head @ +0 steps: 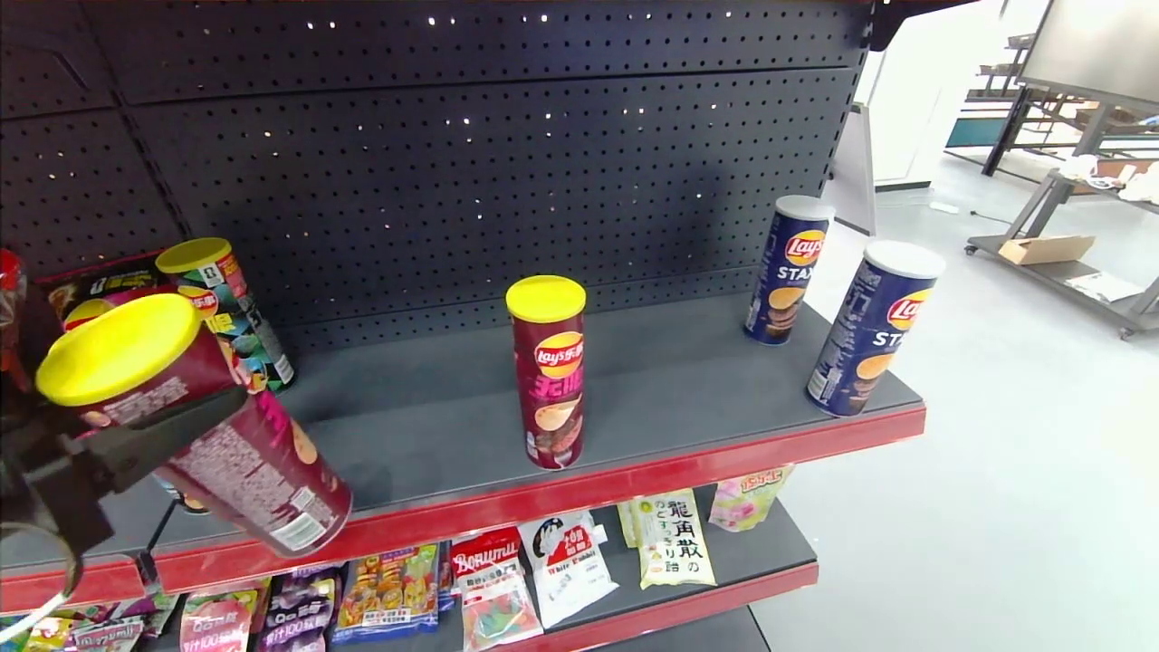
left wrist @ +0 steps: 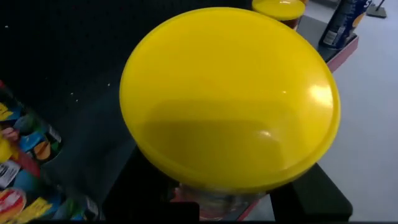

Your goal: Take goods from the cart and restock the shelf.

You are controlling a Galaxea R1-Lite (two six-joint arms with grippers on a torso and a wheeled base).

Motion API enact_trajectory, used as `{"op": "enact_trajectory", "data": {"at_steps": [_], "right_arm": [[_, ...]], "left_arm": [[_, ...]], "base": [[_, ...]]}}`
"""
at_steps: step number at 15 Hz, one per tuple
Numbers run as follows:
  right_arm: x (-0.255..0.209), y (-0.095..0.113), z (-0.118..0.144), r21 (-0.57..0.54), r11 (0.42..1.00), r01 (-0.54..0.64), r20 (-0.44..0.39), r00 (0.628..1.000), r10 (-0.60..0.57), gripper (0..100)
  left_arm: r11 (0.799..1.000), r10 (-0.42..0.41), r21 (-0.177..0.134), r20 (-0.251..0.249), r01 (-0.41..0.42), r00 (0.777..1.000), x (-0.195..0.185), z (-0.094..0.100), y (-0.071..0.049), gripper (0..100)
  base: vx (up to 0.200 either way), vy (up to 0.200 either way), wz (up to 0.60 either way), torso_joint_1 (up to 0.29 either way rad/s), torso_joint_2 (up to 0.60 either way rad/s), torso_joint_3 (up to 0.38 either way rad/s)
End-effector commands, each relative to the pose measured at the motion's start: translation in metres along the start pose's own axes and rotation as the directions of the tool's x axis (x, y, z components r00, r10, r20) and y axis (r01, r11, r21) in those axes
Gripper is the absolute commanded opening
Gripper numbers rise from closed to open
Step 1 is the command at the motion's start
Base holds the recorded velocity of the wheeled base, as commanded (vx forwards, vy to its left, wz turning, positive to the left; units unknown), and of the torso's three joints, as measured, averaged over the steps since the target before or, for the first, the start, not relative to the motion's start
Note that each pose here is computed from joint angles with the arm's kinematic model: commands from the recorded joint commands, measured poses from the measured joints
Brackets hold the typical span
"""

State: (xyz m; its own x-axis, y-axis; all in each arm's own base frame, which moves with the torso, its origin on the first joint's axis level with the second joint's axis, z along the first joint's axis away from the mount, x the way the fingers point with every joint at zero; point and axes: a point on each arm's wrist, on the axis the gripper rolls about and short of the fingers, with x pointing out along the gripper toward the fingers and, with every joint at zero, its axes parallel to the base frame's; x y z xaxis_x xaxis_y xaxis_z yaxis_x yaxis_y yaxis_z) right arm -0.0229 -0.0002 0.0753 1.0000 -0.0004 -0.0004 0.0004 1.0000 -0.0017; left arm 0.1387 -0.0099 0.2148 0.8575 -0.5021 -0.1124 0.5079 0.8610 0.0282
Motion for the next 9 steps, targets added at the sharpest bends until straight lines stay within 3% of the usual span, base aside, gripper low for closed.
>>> {"op": "enact_trajectory", "data": {"at_steps": [1, 4, 7, 9], "right_arm": [[0.000, 0.000, 0.000, -0.001, 1.000, 0.000, -0.001, 1.000, 0.000, 100], [0.000, 0.000, 0.000, 0.000, 1.000, 0.000, -0.001, 1.000, 0.000, 100], [0.000, 0.000, 0.000, -0.001, 1.000, 0.000, -0.001, 1.000, 0.000, 100], [0.000, 0.000, 0.000, -0.001, 1.000, 0.000, -0.001, 1.000, 0.000, 100]], "left_arm": [[0.998, -0.043, -0.044, -0.060, 0.041, 0.997, 0.052, -0.012, 0.022, 0], [0.997, -0.056, -0.048, -0.064, 0.053, 0.996, 0.074, -0.016, 0.032, 0], [0.991, -0.114, -0.075, -0.069, 0.109, 0.991, 0.084, -0.017, 0.037, 0], [0.987, -0.150, -0.071, -0.067, 0.145, 0.986, 0.100, -0.016, 0.040, 0]], "base": [[0.000, 0.000, 0.00, 0.000, 0.00, 0.000], [0.000, 0.000, 0.00, 0.000, 0.00, 0.000], [0.000, 0.000, 0.00, 0.000, 0.00, 0.000], [0.000, 0.000, 0.00, 0.000, 0.00, 0.000]]}}
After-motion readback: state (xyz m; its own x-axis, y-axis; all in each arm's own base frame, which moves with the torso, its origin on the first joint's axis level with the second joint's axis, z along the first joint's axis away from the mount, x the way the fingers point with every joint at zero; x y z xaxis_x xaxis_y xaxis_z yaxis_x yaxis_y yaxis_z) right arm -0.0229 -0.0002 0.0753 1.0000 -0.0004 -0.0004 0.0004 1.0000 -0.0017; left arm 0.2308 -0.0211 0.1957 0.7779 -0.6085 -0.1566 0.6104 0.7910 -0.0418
